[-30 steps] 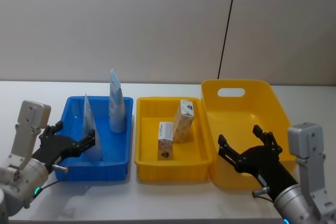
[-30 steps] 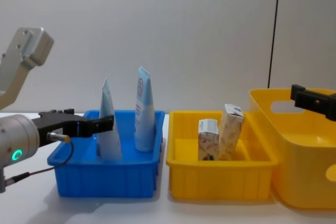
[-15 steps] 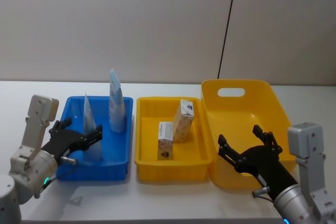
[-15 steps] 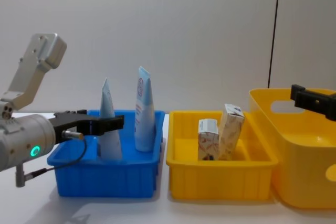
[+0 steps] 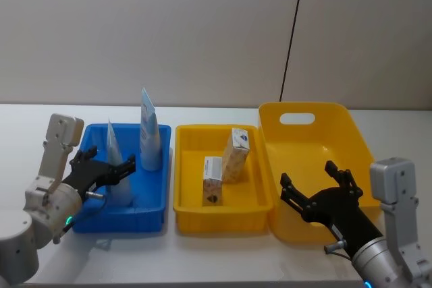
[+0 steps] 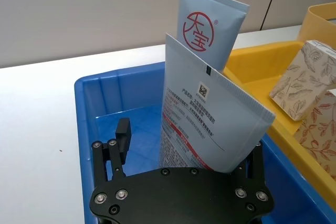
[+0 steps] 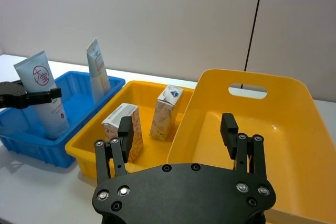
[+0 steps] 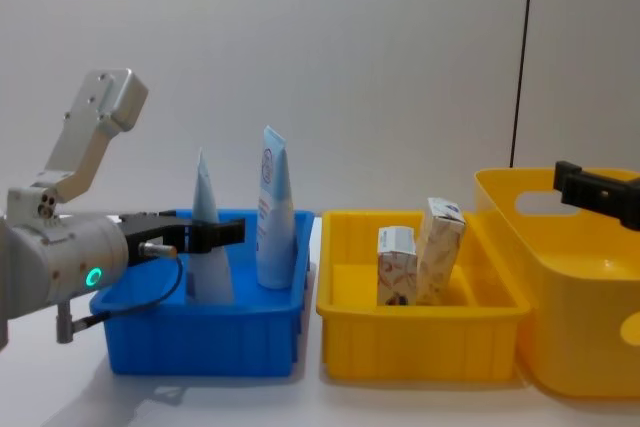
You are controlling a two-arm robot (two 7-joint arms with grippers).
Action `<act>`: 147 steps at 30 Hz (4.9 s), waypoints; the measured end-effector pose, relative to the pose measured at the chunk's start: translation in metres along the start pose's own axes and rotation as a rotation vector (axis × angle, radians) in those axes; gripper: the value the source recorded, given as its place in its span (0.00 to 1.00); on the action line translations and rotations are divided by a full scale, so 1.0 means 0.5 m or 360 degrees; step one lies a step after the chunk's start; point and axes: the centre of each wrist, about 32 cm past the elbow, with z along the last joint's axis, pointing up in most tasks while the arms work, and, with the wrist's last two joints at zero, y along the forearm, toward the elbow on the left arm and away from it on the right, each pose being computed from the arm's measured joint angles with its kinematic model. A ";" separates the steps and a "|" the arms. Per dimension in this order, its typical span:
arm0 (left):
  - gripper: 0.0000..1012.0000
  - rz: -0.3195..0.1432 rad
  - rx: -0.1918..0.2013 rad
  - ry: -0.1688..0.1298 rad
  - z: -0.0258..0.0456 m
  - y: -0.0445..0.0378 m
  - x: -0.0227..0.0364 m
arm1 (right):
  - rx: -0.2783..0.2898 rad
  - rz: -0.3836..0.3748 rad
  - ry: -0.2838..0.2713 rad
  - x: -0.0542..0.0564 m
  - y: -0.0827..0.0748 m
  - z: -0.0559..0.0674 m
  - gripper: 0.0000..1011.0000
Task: Bimanual collaborative sorting of washing and personal care products
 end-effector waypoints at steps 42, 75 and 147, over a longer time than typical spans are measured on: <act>0.28 -0.0082 -0.0213 -0.0020 0.026 0.009 0.008 | 0.0000 0.0000 0.0000 0.000 0.000 0.000 0.99; 0.28 -0.0728 -0.0547 0.0122 0.129 -0.008 -0.039 | 0.0000 0.0000 0.0000 0.000 0.000 0.000 0.99; 0.28 -0.1062 -0.0532 0.0237 0.118 -0.048 -0.093 | -0.0158 0.0427 -0.0412 -0.081 0.198 0.097 0.99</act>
